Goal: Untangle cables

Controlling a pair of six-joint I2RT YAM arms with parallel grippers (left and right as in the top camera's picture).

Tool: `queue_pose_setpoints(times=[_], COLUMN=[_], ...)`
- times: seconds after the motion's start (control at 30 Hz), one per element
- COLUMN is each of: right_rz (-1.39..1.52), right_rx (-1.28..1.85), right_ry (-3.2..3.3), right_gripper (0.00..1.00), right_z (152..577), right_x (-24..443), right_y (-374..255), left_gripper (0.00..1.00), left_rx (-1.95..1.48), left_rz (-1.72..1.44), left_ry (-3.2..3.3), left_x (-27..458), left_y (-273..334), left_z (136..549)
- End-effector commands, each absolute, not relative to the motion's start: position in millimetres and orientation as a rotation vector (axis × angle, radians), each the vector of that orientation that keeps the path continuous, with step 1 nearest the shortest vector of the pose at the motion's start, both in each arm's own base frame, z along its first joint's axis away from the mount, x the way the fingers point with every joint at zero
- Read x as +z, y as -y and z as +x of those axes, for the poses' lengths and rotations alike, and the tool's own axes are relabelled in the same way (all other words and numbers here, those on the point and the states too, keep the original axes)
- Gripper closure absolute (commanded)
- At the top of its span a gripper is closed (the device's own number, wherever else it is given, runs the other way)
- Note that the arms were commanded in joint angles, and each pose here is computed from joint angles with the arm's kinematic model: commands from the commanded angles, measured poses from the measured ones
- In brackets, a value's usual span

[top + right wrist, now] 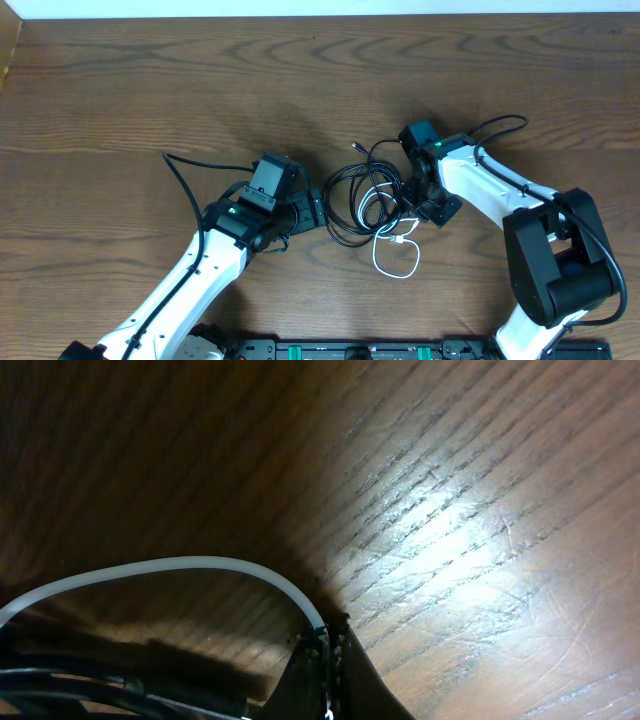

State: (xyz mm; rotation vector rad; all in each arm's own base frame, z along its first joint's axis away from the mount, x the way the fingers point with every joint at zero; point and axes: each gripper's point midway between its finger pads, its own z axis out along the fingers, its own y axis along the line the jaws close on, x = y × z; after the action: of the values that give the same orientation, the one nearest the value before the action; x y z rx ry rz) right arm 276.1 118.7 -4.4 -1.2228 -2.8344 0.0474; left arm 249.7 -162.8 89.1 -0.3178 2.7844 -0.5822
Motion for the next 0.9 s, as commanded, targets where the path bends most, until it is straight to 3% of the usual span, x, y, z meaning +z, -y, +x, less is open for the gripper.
queue_pose_setpoints(times=[0.0, 0.17, 0.73, 0.87], right_rz=[-1.163, -0.98, -0.225, -0.139], right_rx=[0.085, -0.07, -1.368, -1.487], right_ry=[2.838, 2.966, 2.844, 2.864], right_gripper=[0.99, 0.99, 0.99, 0.99], right_z=[273, 289, 310, 317], right_x=[-13, 10, 130, 150], right_y=[-111, -115, -226, -233], left_gripper=[0.16, 0.16, 0.16, 0.16], left_rx=[-0.569, -0.568, -0.569, -0.569], left_rz=[-0.301, -0.301, -0.301, -0.301], left_ry=[-2.775, -2.775, -2.775, -2.775], left_x=[92, 92, 92, 92], left_y=[162, 162, 162, 162], left_z=[253, 253, 253, 253])
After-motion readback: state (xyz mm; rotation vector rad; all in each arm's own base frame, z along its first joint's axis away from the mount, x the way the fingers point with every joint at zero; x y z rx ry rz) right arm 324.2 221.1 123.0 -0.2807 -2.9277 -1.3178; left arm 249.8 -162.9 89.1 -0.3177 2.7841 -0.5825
